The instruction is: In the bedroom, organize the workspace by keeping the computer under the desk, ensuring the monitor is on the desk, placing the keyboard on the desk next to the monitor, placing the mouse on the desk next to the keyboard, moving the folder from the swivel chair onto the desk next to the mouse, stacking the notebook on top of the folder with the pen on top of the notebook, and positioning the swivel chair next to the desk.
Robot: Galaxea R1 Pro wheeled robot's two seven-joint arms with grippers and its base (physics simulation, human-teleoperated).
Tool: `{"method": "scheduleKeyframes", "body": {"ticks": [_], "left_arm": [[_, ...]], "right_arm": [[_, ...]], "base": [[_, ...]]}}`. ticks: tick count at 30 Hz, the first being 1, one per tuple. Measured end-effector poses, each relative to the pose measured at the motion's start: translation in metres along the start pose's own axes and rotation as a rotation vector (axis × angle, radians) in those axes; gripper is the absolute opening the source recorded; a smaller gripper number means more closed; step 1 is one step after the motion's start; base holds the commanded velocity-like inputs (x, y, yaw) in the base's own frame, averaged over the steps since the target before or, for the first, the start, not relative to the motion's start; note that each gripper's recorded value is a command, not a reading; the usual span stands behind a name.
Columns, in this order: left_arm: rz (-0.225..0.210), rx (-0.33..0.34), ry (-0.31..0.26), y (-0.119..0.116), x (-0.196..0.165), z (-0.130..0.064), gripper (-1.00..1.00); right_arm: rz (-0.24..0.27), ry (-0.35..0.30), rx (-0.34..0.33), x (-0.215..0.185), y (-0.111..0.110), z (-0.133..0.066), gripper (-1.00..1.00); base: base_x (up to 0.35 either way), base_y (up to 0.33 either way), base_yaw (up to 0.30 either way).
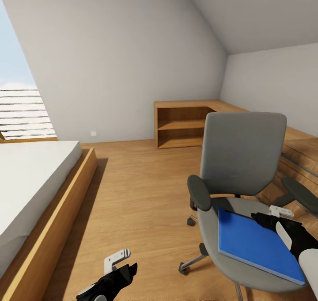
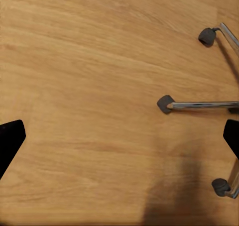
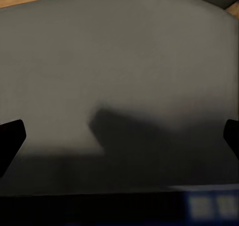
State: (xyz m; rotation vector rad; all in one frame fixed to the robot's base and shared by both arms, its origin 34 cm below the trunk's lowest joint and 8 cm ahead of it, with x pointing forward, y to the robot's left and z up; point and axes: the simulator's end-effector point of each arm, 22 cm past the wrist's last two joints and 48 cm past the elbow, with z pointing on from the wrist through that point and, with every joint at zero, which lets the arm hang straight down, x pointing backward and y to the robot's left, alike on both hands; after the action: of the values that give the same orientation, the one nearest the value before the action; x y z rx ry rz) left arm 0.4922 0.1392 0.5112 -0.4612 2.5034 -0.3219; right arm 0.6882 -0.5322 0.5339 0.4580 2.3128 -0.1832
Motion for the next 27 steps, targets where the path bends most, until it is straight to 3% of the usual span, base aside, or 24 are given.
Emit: {"method": "scheduleKeyframes", "body": {"ticks": [27], "left_arm": [[-0.001,0.001,0.001,-0.0001,0.0001,0.0001,1.0]], "right_arm": [[0.001,0.006,0.002,0.0031,-0.0009,0.0005,1.0]], "base": [[-0.083,0.0,0.0]]}}
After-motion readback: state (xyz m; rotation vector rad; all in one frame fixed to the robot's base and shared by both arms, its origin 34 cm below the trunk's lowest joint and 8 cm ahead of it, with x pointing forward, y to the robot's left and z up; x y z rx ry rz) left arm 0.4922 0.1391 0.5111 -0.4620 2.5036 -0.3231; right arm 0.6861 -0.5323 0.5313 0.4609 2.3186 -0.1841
